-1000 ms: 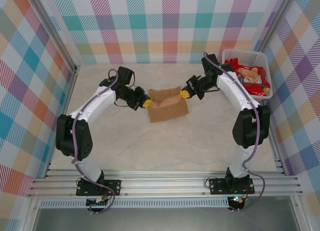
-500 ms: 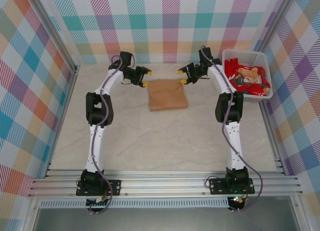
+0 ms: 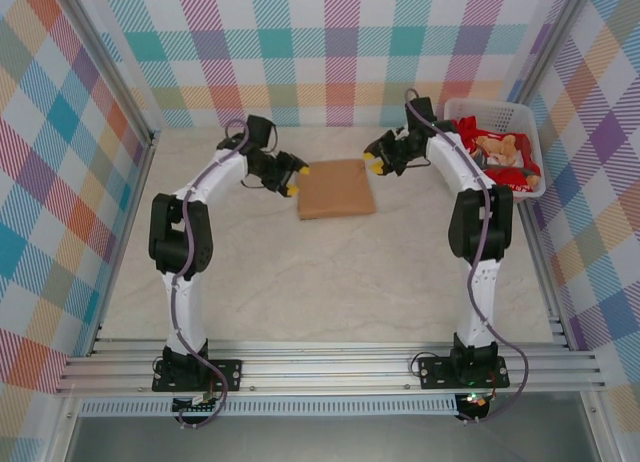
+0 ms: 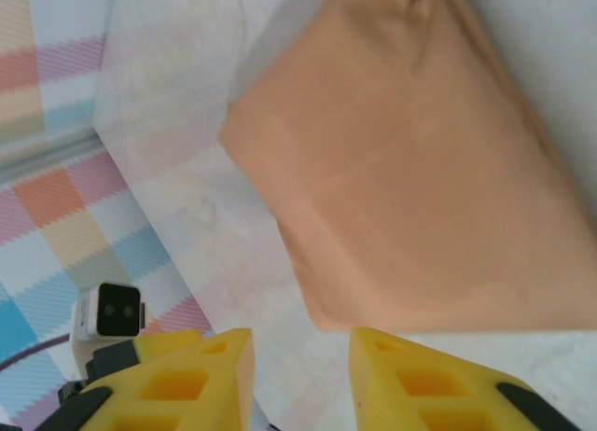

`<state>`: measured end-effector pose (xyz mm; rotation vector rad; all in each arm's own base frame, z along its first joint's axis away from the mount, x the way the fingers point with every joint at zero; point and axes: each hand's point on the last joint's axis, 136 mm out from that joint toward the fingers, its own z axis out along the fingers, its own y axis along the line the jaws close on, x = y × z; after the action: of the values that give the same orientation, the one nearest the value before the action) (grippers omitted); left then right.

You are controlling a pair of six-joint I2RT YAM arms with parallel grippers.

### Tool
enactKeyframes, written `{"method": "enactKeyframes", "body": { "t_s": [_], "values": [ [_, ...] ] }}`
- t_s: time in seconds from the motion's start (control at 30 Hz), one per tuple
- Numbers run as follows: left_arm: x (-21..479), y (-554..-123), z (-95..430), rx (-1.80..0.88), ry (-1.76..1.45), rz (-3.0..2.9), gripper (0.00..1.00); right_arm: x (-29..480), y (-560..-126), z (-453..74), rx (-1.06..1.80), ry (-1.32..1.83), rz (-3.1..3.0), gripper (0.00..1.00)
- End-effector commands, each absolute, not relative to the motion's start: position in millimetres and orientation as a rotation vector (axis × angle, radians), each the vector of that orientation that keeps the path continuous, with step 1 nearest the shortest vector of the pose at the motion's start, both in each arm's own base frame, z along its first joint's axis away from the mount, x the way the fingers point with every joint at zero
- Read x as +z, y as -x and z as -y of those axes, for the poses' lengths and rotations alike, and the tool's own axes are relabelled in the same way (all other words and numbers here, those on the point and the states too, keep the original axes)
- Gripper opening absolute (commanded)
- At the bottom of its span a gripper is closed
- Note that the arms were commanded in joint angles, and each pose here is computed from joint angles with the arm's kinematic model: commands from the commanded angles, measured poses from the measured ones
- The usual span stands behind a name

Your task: Fold and stack the t-shirts

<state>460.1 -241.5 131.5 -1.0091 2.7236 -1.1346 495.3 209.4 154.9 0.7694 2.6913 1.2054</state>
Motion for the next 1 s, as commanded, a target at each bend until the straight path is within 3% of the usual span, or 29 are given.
{"method": "enactKeyframes", "body": {
  "t_s": [0.0,0.1,0.23,0.47,0.7,0.97],
  "values": [
    [124.3,-431.1,267.2,-1.155,1.116,-2.717,0.51,133.7,-488.2,-209.6,1.165,-0.692,-2.664,0.24],
    [112.7,-414.5,284.9,-1.136,1.189,-2.724,0.5,115.3,-494.3,-213.5,1.196,-0.687,-2.666,0.15],
    [104.4,-426.5,298.1,-1.109,1.222,-2.695,0.48,102.2,-527.9,-230.6,1.304,-0.681,-2.622,0.1],
    [84.2,-457.2,296.7,-0.97,1.245,-2.728,0.47,75.7,-579.4,-230.6,1.225,-0.766,-2.608,0.08],
    [41.1,-459.2,263.6,-0.775,1.28,-2.774,0.45,43.1,-606.1,-208.9,1.101,-0.898,-2.611,0.07],
    [56.0,-468.3,251.6,-0.801,1.229,-2.754,0.46,32.0,-619.1,-195.4,1.049,-0.934,-2.579,0.06]
  ]
}}
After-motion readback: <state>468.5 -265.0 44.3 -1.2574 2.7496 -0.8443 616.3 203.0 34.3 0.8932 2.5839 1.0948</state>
